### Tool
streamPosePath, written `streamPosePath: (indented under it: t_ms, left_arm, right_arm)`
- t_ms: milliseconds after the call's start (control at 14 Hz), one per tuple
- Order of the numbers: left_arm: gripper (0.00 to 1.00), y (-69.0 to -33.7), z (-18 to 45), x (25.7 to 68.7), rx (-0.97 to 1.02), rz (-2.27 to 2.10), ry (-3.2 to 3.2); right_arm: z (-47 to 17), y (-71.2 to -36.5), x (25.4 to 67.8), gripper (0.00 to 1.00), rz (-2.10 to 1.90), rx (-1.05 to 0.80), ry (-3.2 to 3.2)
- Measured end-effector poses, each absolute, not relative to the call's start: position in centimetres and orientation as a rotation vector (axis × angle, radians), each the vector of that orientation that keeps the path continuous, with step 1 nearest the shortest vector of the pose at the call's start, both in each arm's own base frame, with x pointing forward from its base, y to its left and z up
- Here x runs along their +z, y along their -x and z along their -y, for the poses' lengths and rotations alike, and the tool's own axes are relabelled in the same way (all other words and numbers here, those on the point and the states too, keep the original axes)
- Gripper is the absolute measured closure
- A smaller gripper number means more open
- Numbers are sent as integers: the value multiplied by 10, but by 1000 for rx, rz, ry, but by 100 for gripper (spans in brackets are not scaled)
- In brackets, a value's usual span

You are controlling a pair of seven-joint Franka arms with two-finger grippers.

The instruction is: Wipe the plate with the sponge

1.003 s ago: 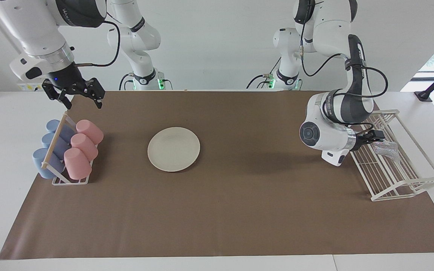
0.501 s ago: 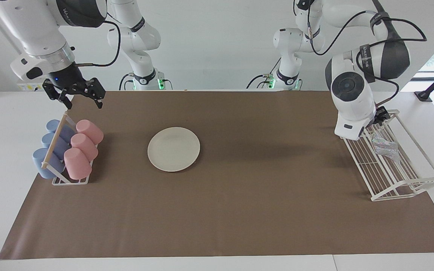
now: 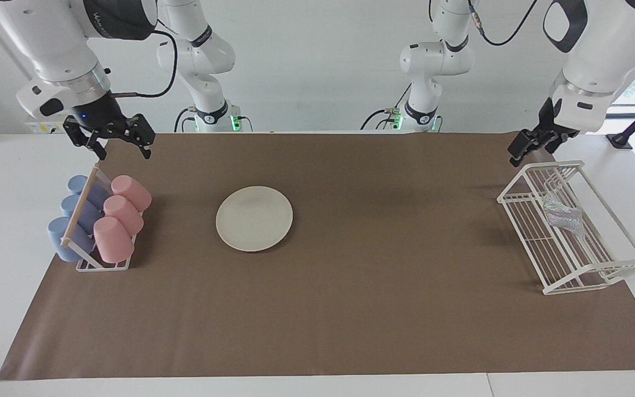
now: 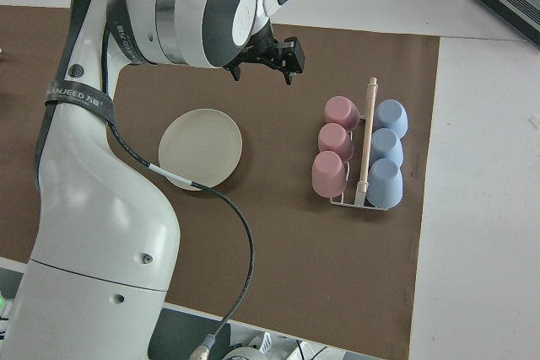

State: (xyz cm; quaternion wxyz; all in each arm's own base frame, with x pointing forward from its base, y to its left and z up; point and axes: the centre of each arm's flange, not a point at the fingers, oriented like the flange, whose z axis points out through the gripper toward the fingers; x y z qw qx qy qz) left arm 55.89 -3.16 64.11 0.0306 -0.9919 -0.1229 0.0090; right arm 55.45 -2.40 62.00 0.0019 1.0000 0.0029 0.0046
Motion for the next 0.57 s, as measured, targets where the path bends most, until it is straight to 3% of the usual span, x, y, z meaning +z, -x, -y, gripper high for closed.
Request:
streamPosePath:
  t_ms: [573]
  left_arm:
    - [0,-543,47,629,225,368,3147]
  right_arm:
    - [24,-555,620,0,-10,14,-3138]
